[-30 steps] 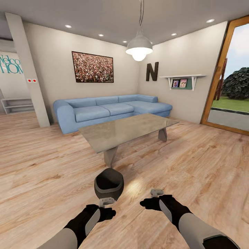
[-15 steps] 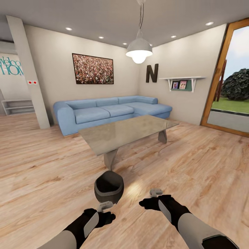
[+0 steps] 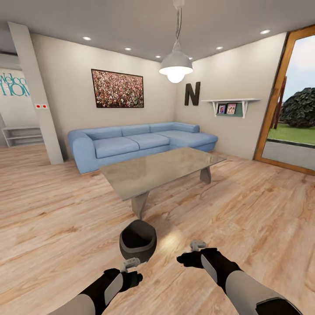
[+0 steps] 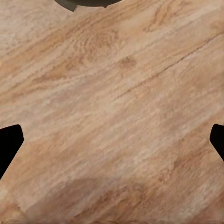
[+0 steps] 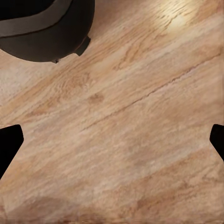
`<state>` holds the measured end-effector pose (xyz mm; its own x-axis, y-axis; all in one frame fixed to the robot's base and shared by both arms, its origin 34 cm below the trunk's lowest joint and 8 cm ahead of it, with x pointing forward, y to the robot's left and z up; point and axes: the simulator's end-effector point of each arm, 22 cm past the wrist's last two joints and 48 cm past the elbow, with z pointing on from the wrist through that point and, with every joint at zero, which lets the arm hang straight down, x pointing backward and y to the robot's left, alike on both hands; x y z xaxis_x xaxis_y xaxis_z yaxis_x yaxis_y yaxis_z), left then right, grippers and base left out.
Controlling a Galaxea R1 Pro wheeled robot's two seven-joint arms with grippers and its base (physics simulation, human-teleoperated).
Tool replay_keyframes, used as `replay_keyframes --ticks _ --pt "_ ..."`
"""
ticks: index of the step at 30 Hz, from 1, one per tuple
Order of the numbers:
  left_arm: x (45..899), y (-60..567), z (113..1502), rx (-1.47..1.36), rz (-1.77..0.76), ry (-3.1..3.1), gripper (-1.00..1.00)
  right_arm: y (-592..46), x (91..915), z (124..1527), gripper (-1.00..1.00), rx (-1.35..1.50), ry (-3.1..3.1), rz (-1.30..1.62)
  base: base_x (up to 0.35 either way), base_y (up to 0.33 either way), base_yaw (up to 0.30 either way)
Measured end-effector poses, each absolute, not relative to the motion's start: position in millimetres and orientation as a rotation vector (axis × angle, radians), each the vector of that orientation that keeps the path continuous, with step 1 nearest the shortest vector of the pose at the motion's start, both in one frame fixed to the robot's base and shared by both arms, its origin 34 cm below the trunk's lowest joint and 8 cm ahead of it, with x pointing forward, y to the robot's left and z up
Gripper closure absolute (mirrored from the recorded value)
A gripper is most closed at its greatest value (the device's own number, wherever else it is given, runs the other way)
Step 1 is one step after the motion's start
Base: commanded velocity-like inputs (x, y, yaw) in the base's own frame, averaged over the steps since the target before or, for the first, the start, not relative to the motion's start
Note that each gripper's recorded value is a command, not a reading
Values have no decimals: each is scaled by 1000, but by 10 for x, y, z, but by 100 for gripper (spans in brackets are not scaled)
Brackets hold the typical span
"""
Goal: Place each of the two pumpkins and all three candles from the living room inside a cabinet in the living room (use any cabinet), then make sure every cabinet is closed, and position the cauldron so it is next to a table in the living room.
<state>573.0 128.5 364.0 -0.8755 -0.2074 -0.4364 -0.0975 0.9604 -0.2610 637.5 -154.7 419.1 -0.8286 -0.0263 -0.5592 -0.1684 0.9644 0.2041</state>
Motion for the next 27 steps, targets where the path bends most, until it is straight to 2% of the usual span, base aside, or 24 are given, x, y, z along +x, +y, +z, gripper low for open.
replay_keyframes --ticks 20,27 --pt "4711 1882 3223 -301 -141 2875 -100 -1773 5301 3546 -100 -174 2707 264 0 0 6" --pt "4656 2046 3265 -330 -80 2834 -100 -1788 5169 3543 -100 -169 2663 261 0 0 65"
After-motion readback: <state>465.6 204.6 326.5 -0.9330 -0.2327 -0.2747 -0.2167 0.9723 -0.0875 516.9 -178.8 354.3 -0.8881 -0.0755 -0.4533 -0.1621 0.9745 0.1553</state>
